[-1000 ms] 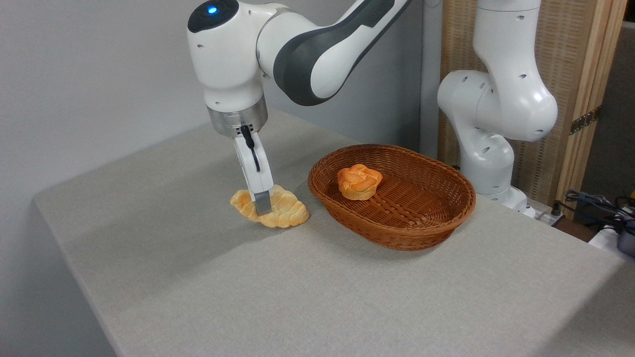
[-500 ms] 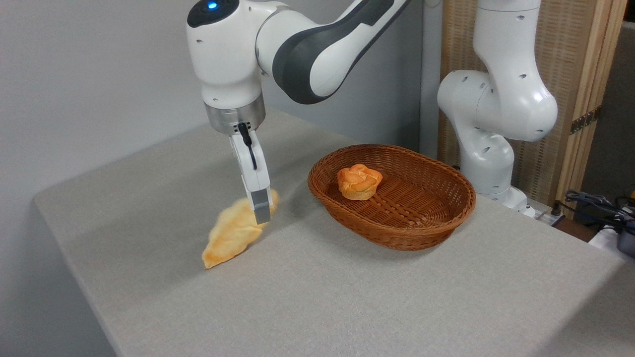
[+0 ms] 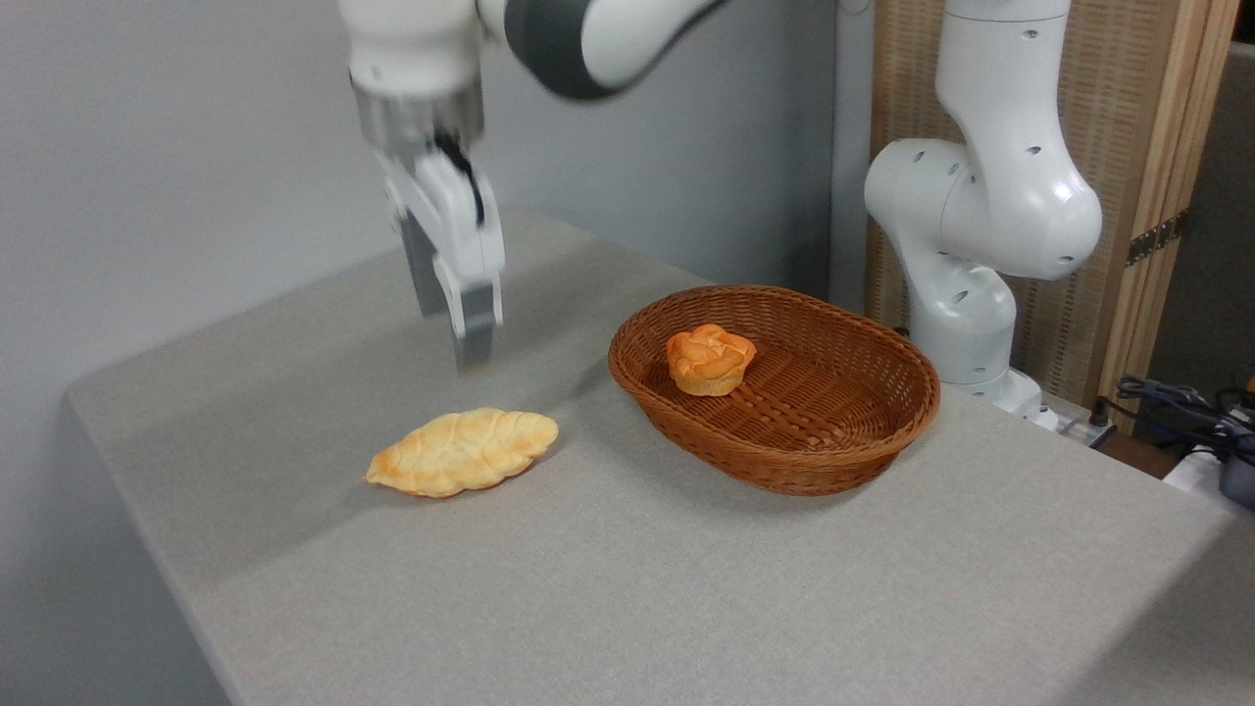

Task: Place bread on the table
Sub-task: 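Raise the open gripper up away from the bread roll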

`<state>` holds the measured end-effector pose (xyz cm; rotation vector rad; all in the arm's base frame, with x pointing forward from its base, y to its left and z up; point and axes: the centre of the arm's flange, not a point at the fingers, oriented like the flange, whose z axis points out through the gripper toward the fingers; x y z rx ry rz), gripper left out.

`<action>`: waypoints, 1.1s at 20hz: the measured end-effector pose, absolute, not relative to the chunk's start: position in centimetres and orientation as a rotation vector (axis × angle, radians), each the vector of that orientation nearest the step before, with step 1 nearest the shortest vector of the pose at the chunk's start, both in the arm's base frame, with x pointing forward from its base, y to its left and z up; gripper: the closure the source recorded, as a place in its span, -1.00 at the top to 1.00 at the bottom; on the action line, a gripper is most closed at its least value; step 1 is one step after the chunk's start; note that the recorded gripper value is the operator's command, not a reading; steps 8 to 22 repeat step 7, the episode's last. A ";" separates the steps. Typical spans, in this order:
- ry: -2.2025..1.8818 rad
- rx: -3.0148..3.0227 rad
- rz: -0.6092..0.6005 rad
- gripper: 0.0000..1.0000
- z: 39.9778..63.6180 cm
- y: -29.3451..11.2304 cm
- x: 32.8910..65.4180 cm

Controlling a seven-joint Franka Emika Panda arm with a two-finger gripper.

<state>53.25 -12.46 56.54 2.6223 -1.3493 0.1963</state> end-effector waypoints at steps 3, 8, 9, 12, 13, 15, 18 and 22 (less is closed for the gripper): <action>-1.290 2.781 0.233 1.00 60.7 -11.7 53.5; -1.287 2.867 0.217 1.00 62.7 -10.9 53.4; -1.287 2.867 0.217 1.00 62.7 -10.9 53.4; -1.287 2.867 0.217 1.00 62.7 -10.9 53.4; -1.287 2.867 0.217 1.00 62.7 -10.9 53.4; -1.287 2.867 0.217 1.00 62.7 -10.9 53.4; -1.287 2.867 0.217 1.00 62.7 -10.9 53.4; -1.287 2.867 0.217 1.00 62.7 -10.9 53.4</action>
